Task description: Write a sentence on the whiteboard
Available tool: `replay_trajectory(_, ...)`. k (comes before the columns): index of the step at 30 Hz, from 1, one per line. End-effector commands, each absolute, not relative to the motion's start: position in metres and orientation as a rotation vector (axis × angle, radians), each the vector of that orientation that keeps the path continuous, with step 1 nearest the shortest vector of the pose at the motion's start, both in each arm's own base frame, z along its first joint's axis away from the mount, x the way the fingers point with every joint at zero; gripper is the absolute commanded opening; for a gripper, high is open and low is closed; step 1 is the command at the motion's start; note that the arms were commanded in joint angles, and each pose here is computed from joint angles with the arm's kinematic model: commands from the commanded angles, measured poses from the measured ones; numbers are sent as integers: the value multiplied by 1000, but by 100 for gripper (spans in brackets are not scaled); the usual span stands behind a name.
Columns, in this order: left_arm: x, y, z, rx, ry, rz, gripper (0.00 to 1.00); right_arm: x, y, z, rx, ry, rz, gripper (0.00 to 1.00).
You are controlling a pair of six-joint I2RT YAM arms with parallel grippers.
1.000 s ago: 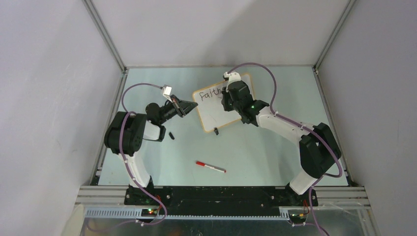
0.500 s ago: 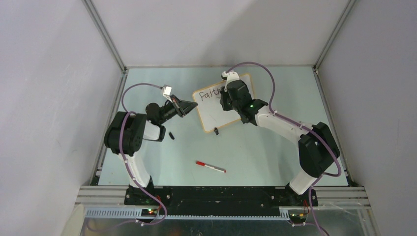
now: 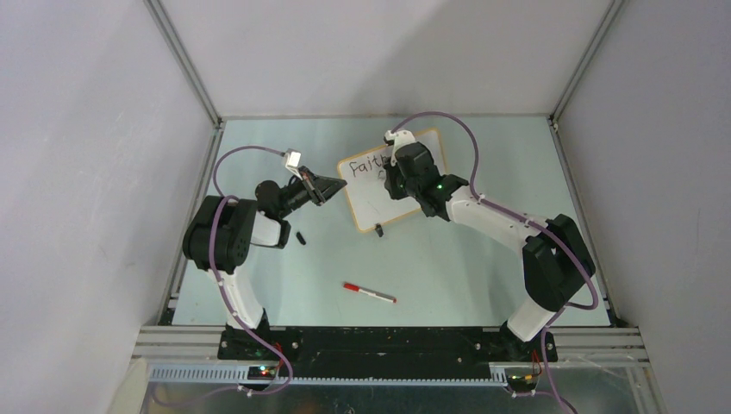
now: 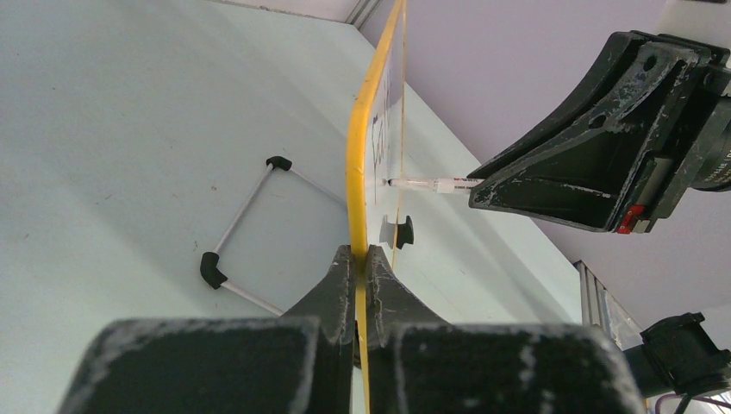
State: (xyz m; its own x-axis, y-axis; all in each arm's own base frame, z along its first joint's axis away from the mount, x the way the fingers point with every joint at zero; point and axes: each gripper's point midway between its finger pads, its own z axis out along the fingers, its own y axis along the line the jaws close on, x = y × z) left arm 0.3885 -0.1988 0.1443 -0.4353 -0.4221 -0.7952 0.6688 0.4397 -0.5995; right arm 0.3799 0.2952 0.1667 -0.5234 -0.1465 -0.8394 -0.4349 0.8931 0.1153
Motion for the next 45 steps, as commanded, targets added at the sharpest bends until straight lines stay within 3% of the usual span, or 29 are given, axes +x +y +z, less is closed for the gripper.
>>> replay_trajectory(1, 387, -198, 153, 271, 1551, -1225, 0, 387, 301, 184, -435, 2082, 388, 0)
replay_trajectory(45, 386, -198, 154, 273, 1548, -1223, 0, 400, 289, 187, -356, 2095, 321, 0)
